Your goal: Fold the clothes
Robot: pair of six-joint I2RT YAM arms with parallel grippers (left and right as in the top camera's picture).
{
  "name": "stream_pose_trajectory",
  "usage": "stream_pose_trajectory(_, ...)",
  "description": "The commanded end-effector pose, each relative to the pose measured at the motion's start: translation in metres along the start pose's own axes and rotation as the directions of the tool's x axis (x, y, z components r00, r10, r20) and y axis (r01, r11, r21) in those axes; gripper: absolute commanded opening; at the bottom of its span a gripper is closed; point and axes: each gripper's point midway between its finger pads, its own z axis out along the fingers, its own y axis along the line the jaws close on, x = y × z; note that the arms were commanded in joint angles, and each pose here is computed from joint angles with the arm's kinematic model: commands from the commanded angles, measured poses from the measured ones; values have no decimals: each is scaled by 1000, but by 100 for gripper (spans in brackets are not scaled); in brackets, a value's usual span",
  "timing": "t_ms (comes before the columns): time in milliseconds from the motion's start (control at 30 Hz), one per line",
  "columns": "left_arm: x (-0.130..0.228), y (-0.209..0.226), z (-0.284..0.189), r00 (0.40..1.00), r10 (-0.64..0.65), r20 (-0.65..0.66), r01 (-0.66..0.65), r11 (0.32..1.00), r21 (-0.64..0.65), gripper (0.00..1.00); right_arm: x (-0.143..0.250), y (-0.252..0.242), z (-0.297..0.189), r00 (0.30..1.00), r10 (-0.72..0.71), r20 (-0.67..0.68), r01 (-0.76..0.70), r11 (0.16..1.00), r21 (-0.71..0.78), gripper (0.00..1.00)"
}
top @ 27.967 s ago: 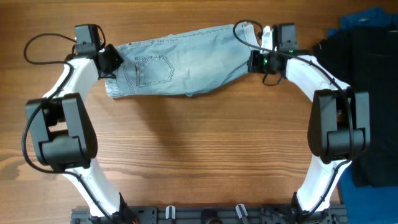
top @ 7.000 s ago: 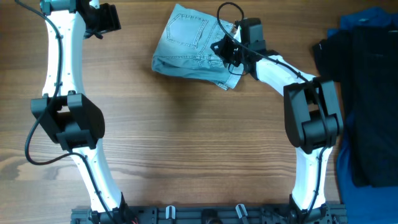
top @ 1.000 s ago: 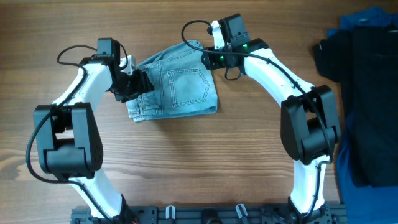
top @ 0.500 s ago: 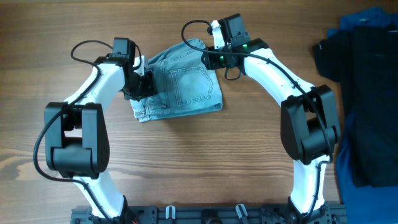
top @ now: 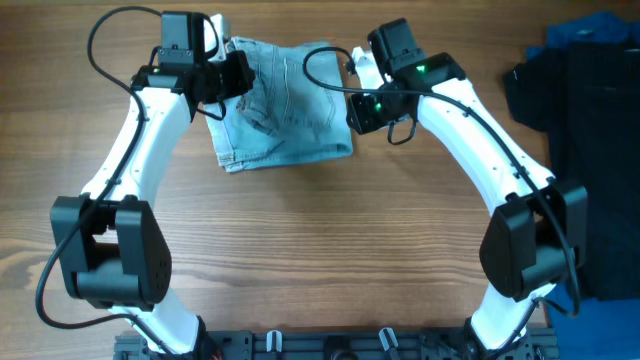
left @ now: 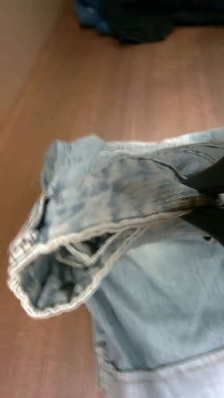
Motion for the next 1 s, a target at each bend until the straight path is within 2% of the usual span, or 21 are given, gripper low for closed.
stream_pose_trajectory(0, -32, -19, -13, 992, -67, 112, 61, 996, 59, 4, 18, 23, 18, 992, -121, -30, 119, 991, -56, 38)
stream_pose_trajectory(100, -28, -15, -13, 990, -101, 100, 97, 994, 42, 4, 26, 22, 53, 993, -114, 25, 115, 992, -51, 38)
stream_pose_trajectory(167, -18, -1, -13, 990, -123, 72, 125, 992, -25, 4, 27, 11, 62, 992, -113, 50, 113, 994, -1, 38)
stream_pose_trajectory(200, -8, 15, -13, 989, -142, 51, 147, 983, -108, 4, 25, 5, 63, 992, -114, 55, 112, 993, 34, 38)
stream_pose_trajectory(333, 18, 45, -17, 983, -182, -12, 173, 948, -267, 4, 14, 7, 62, 990, -98, 99, 96, 995, 26, 36)
stream_pose_trajectory(500, 30, 72, -21, 982, -189, -11, 169, 900, -403, 4, 7, 8, 60, 987, -97, 128, 96, 995, 17, 36)
stream_pose_trajectory(700, 80, 116, -2, 960, -276, -56, 205, 822, -532, 4, 6, 3, 59, 989, -68, 131, 66, 998, 19, 34)
stream_pose_trajectory(767, 92, 133, -3, 951, -306, -34, 226, 771, -595, 4, -4, -5, 56, 984, -46, 172, 42, 999, 24, 26)
stream_pose_trajectory(833, 102, 145, 0, 950, -310, -34, 220, 745, -629, 4, -33, -11, 48, 958, -4, 288, 1, 1000, 12, 9)
stream_pose_trajectory(900, 110, 157, 4, 952, -305, -34, 208, 722, -660, 4, -63, -10, 36, 911, -10, 411, 8, 1000, 8, 4)
stream_pose_trajectory(967, 119, 170, 9, 954, -297, -30, 196, 698, -689, 4, -92, -6, 21, 849, -36, 527, 37, 999, 9, 4)
